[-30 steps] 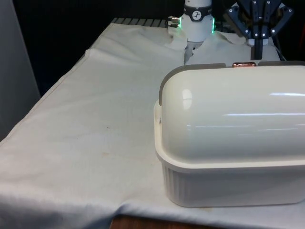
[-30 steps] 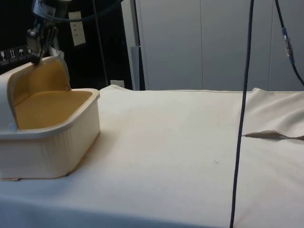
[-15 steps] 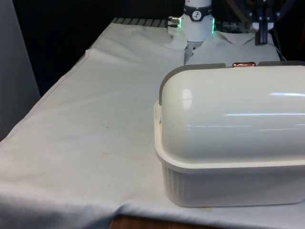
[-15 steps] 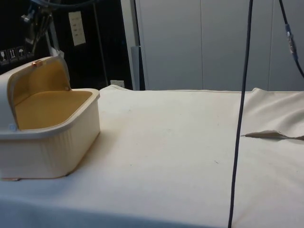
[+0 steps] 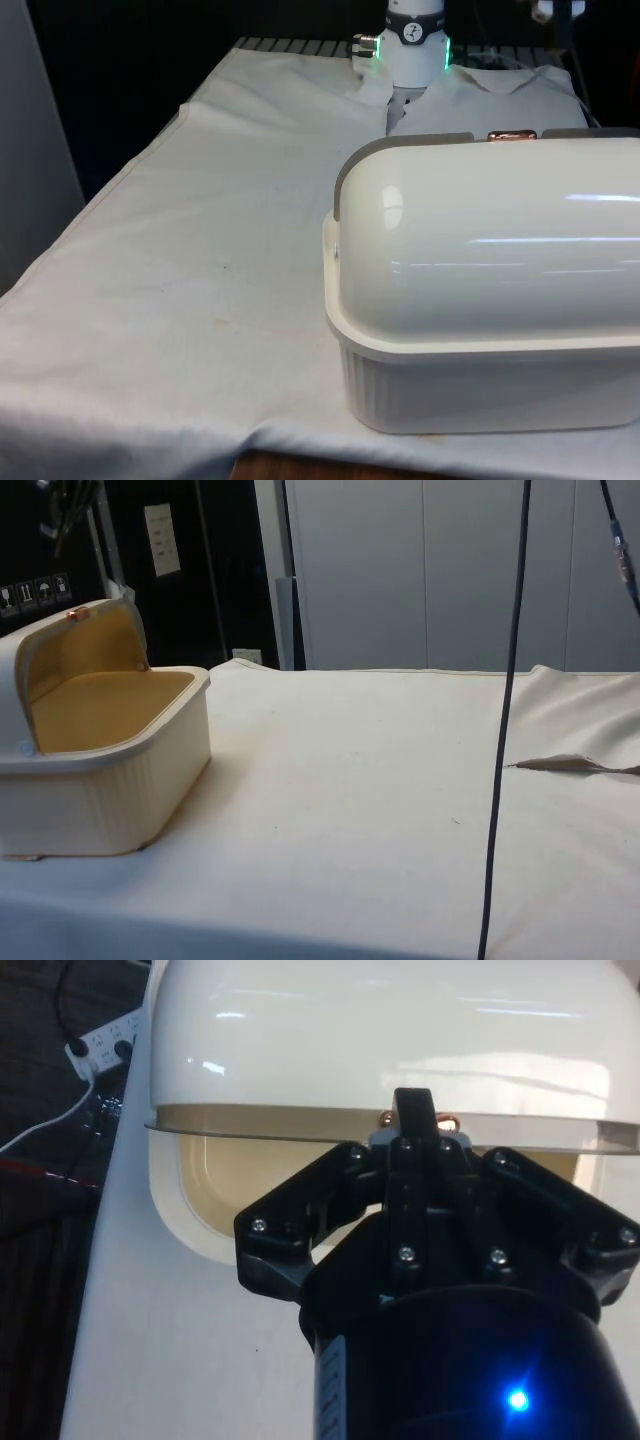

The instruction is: Open the lid, then close it.

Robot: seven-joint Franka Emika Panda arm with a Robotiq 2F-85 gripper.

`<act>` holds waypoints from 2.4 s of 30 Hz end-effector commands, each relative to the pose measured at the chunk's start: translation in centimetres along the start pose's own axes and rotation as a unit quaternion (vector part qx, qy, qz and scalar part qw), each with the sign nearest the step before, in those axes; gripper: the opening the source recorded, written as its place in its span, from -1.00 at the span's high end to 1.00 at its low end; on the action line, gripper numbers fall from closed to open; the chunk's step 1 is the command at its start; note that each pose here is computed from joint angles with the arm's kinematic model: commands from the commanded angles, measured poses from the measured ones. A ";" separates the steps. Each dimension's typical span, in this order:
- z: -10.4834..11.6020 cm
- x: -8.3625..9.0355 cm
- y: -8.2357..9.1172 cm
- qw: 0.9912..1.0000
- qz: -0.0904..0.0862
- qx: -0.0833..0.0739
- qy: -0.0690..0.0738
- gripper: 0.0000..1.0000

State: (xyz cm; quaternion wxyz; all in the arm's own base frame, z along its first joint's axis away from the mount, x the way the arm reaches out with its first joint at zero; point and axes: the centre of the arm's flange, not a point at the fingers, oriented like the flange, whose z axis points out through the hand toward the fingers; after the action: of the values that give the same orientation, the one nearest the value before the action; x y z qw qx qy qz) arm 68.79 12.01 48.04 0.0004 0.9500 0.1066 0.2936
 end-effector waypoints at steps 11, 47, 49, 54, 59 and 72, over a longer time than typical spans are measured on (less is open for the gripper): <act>-2.6 1.5 0.4 1.000 -0.004 -0.008 0.006 1.00; -3.4 0.5 0.3 0.998 -0.018 -0.005 -0.061 1.00; -3.4 0.6 0.3 0.998 -0.018 -0.005 -0.062 0.98; -3.4 0.5 0.3 0.998 -0.018 -0.005 -0.062 0.50; -3.4 0.5 0.3 0.998 -0.018 -0.005 -0.062 0.02; -2.8 0.9 0.1 0.998 -0.017 -0.005 -0.059 -1.00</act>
State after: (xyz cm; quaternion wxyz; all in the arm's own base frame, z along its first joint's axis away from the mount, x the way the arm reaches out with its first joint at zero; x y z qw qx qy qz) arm 67.72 11.75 50.96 0.0171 0.9634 0.1218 0.2382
